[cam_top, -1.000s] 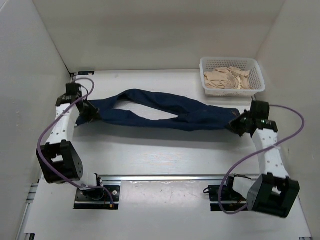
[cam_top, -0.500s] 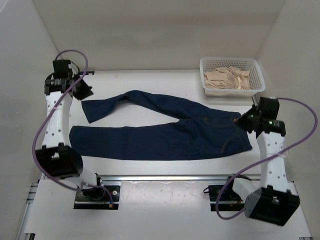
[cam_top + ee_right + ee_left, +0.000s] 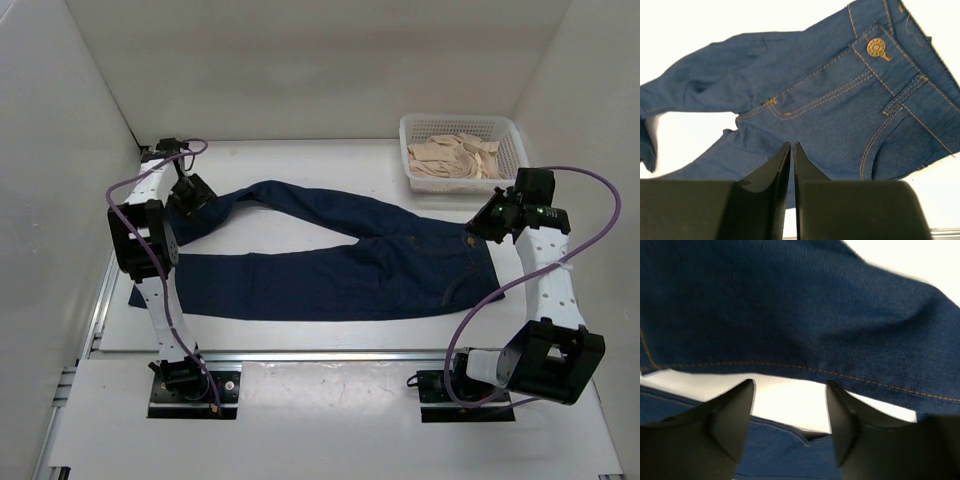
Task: Fold and stack the trousers
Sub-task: Flatten the trousers out
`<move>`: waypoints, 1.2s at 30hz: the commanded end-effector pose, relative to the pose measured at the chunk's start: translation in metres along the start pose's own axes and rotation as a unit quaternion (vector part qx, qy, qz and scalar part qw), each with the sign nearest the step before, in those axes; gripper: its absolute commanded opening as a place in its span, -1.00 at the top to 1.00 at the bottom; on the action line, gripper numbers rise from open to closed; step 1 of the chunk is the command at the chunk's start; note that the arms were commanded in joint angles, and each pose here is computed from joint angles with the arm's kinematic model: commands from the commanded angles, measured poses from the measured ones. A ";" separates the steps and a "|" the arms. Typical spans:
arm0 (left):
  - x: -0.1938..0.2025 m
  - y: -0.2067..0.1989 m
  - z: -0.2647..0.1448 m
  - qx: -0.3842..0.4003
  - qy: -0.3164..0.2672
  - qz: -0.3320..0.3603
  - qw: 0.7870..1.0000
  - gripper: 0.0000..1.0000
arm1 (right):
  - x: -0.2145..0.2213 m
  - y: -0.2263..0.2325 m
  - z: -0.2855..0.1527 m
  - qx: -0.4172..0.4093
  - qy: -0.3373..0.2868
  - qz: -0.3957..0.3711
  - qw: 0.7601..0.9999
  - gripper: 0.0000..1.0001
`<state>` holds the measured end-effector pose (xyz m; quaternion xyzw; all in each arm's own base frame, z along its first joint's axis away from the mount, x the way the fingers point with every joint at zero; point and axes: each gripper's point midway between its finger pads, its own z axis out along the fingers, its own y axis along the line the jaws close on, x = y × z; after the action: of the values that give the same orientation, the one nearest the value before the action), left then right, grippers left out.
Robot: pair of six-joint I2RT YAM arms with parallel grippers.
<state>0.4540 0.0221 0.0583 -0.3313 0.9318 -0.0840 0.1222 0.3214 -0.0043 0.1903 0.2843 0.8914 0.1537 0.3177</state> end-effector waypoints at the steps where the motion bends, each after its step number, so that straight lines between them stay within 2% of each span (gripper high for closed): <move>1: -0.010 -0.005 -0.030 0.011 -0.040 -0.032 0.999 -0.35 | 0.018 -0.002 0.001 -0.014 0.030 -0.022 0.999 0.79; 3: -0.009 0.006 -0.024 0.008 -0.031 -0.051 0.998 -0.38 | 0.022 -0.004 0.003 -0.011 0.035 -0.020 0.999 0.79; 5: -0.005 0.023 -0.014 -0.011 -0.019 -0.079 0.997 -0.52 | 0.026 -0.009 0.007 -0.003 0.041 -0.023 0.999 0.77; 6: -0.004 0.025 -0.008 -0.015 -0.013 -0.086 0.996 -0.87 | 0.026 -0.009 0.007 -0.003 0.042 -0.023 0.999 0.74; 7: -0.004 0.031 -0.001 -0.019 -0.009 -0.097 0.995 -0.97 | 0.026 -0.009 0.007 -0.003 0.042 -0.023 0.999 0.71; 12: 0.008 0.041 0.035 -0.041 0.031 -0.102 0.993 -1.00 | 0.027 -0.013 0.016 0.003 0.053 -0.025 0.998 0.68; 14: 0.006 0.041 0.043 -0.043 0.034 -0.102 0.993 -0.79 | 0.027 -0.013 0.016 0.003 0.053 -0.020 0.998 0.66; 16: -0.002 0.039 0.040 -0.045 0.025 -0.101 0.994 -0.37 | 0.028 -0.014 0.019 0.005 0.057 -0.019 0.998 0.66; 17: -0.008 0.038 0.040 -0.047 0.020 -0.101 0.994 0.30 | 0.028 -0.014 0.019 0.005 0.057 -0.019 0.998 0.63; 18: -0.012 0.036 0.041 -0.045 0.016 -0.100 0.994 0.66 | 0.026 -0.012 0.019 0.005 0.056 -0.019 0.998 0.63; 19: -0.015 0.033 0.036 -0.044 0.014 -0.100 0.994 0.79 | 0.026 -0.012 0.019 0.005 0.056 -0.019 0.998 0.63; 22: -0.052 0.018 0.003 -0.034 -0.040 -0.085 0.995 0.79 | 0.023 -0.010 0.018 0.003 0.052 -0.020 0.998 0.63; 23: -0.083 0.002 -0.029 -0.015 -0.094 -0.081 0.992 0.79 | 0.020 -0.008 0.017 0.001 0.048 -0.022 0.999 0.63; 25: -0.102 -0.001 -0.065 -0.013 -0.124 -0.079 0.989 0.79 | 0.019 -0.009 0.020 0.001 0.048 -0.022 0.999 0.63; 26: -0.122 -0.009 -0.097 0.009 -0.163 -0.082 0.983 0.79 | 0.019 -0.009 0.020 0.001 0.048 -0.022 0.999 0.63; 30: -0.145 -0.025 -0.174 0.097 -0.236 -0.087 0.963 0.79 | 0.014 -0.009 0.019 0.008 0.040 -0.018 0.999 0.63; 33: -0.153 -0.026 -0.193 0.121 -0.252 -0.087 0.956 0.79 | 0.013 -0.011 0.019 0.013 0.037 -0.019 0.999 0.63; 36: -0.156 -0.020 -0.189 0.127 -0.245 -0.092 0.957 0.79 | 0.014 -0.012 0.022 0.015 0.041 -0.018 0.999 0.66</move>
<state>0.5354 0.1150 0.2572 -0.4089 0.8261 -0.1150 0.3704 0.3086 0.0000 0.1494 0.2761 0.9147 0.1497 0.2543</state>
